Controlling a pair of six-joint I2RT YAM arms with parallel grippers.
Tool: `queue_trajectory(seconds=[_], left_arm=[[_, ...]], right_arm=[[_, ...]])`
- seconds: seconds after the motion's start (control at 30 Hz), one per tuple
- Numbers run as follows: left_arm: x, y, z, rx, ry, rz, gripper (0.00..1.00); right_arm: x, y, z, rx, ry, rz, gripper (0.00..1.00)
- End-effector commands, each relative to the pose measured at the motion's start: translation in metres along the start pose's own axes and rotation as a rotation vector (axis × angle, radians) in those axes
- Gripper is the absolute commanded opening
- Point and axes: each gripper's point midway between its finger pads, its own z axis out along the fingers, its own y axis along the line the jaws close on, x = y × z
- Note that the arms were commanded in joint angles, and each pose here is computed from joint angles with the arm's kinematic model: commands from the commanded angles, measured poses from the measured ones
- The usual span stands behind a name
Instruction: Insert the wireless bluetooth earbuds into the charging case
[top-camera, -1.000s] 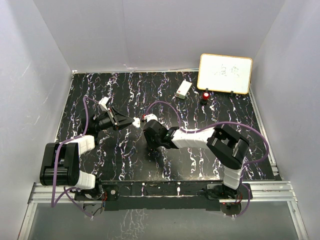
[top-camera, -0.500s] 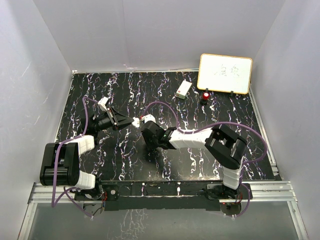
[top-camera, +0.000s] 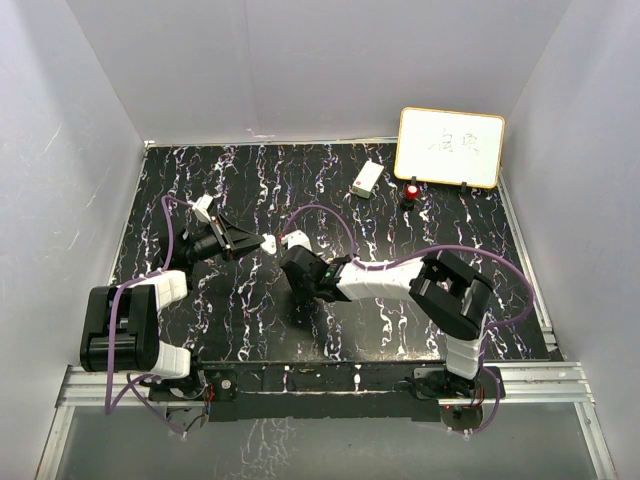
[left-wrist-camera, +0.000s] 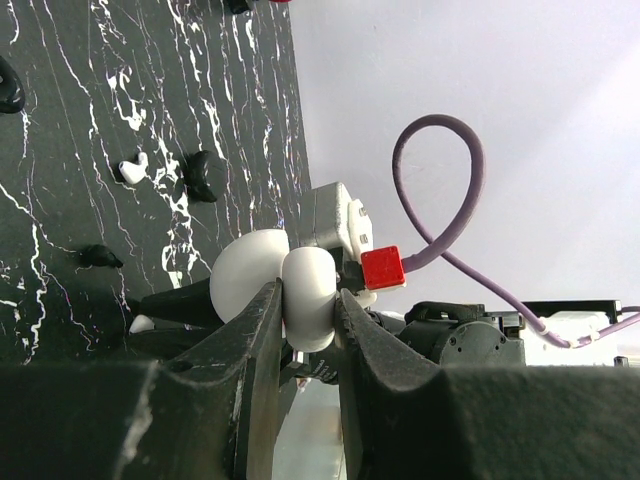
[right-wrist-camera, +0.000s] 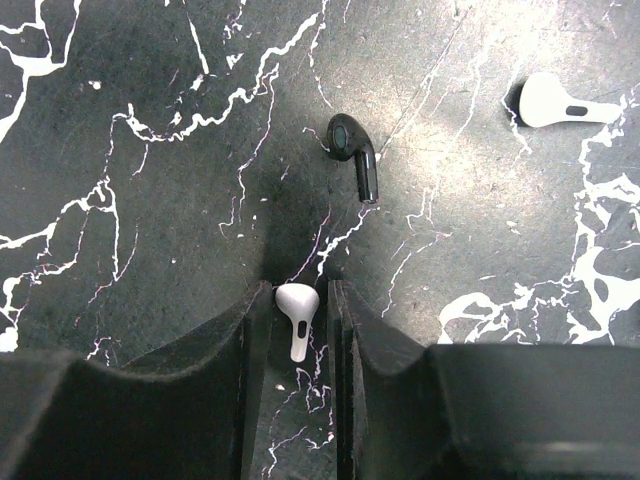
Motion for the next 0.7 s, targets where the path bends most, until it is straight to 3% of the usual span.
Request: queue_trajectory(seconds=[0.0,0.4,0.67], left_arm=[[0.0,-0.013,-0.005,0.027,0.007,0.039,0.0],[-0.001,-0.013,-0.006,0.028,0.009,0.038,0.0],[-0.003,-0.019,-0.005,0.049,0.025,0.022,0.0]], right_arm=[[0.016,-0.012,0.004,0.069,0.052,-0.052,0.27],[0.013,-0.014,0.004,0.09,0.041,-0.078,0.15],[-0.057,-0.013,-0.043,-0.063,-0.213,-0.024,0.1]])
